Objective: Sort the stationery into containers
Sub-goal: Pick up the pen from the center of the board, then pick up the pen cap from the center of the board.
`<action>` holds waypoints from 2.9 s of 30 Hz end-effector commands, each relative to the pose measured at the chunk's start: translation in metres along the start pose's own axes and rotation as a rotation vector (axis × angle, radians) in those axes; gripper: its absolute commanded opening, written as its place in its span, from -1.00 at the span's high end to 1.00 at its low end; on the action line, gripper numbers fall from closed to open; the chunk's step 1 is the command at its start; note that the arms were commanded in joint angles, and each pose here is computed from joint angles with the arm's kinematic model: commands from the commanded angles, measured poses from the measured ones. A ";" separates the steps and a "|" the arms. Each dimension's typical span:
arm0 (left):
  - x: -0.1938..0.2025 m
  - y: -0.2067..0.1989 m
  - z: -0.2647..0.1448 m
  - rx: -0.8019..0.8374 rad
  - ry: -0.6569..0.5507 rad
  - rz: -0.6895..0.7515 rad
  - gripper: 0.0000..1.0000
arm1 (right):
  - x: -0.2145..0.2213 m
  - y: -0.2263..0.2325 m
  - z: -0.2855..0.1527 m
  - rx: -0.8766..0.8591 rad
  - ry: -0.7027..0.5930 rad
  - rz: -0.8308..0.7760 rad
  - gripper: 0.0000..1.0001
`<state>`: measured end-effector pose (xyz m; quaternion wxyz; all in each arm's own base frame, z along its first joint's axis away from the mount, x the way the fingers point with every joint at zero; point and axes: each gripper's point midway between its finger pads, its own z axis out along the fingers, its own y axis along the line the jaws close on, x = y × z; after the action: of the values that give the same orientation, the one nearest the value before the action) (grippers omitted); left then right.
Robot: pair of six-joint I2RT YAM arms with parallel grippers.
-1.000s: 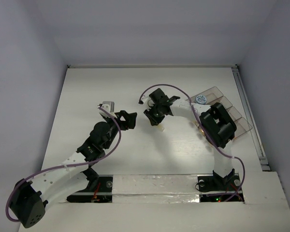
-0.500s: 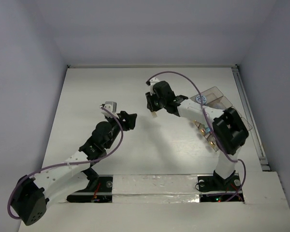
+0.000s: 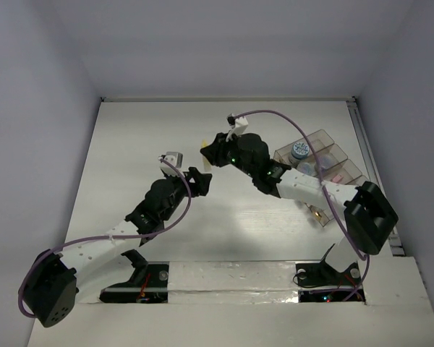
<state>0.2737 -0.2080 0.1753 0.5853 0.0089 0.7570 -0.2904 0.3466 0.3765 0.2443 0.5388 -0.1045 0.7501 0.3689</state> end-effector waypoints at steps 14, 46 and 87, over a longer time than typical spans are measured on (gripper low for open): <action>-0.020 -0.007 -0.001 0.037 -0.081 -0.029 0.08 | -0.008 0.047 0.004 -0.110 -0.091 0.071 0.90; -0.029 -0.007 -0.008 0.051 -0.124 -0.022 1.00 | 0.023 0.056 0.003 -0.152 0.020 0.040 0.73; -0.021 -0.030 -0.006 0.199 -0.087 0.005 1.00 | 0.087 -0.175 0.061 0.219 0.432 0.033 -0.39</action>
<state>0.2615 -0.2209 0.1867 0.5959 0.0564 0.7216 -0.3480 0.4347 0.2993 0.0591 0.3345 -0.1175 0.9033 0.2416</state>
